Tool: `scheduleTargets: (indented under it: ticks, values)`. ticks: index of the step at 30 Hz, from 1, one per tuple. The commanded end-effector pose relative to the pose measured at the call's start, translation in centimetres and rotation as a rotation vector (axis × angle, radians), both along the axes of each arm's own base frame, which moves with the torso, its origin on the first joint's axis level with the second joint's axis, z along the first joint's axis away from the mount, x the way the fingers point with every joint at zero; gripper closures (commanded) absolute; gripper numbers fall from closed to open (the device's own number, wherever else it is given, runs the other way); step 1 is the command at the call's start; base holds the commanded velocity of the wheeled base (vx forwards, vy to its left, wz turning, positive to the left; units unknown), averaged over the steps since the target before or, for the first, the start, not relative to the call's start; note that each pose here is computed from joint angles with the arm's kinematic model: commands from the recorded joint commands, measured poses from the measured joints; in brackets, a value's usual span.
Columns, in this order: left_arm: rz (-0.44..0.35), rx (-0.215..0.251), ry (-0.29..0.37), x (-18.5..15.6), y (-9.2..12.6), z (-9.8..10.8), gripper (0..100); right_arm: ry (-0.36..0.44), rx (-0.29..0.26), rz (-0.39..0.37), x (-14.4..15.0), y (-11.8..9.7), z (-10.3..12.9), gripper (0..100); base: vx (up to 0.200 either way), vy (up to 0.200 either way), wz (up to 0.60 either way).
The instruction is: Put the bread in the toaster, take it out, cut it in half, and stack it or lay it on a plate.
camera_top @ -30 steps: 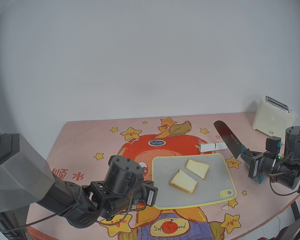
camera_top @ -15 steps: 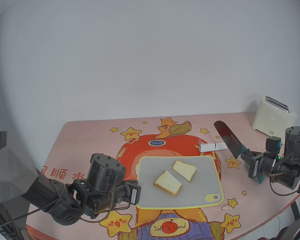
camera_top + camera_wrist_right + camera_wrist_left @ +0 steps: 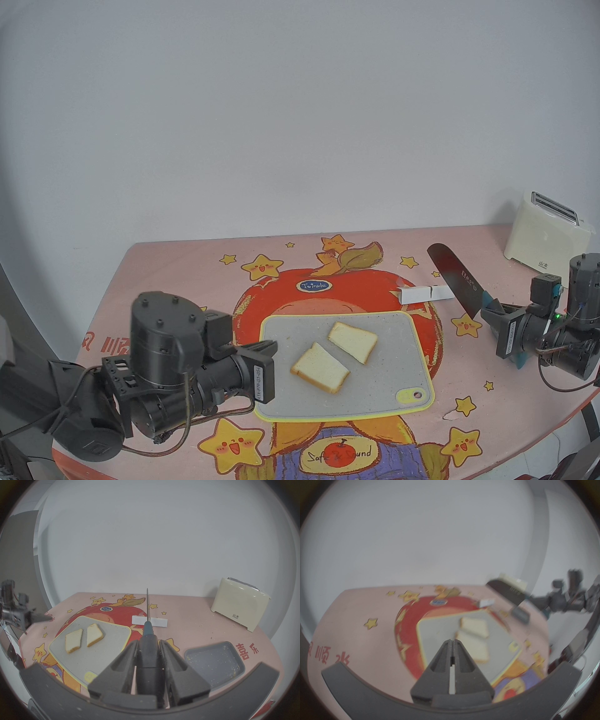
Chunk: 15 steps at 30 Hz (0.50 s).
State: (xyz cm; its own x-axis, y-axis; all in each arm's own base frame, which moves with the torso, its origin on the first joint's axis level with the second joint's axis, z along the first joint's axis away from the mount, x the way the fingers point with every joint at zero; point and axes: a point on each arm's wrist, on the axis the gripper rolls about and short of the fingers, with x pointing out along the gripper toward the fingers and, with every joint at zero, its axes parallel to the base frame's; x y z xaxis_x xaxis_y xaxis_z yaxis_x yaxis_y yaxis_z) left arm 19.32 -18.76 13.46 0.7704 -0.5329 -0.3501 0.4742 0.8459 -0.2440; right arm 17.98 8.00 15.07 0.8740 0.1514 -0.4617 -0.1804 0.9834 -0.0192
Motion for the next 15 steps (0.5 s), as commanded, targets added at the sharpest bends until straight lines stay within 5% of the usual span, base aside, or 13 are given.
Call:
scheduleTargets:
  ticks: [1,5,10,15]
  values:
    - [-0.037,-0.185,-0.139,-2.4,1.0,4.4,100,0.02,0.002,0.001,0.1,0.2,-0.3,100,0.0,0.0,0.0]
    - [0.016,-0.257,-0.24,-3.8,4.8,6.4,100,0.017,0.083,-0.017,0.4,0.8,0.2,100,0.0,0.0,0.0]
    - [0.17,-0.152,-0.366,-2.3,9.8,7.3,100,0.061,0.131,-0.041,0.8,1.6,0.4,100,0.0,0.0,0.0]
    - [0.132,-0.143,-0.349,-2.4,11.4,6.6,100,0.096,0.104,-0.072,0.8,2.0,0.0,100,0.0,0.0,0.0]
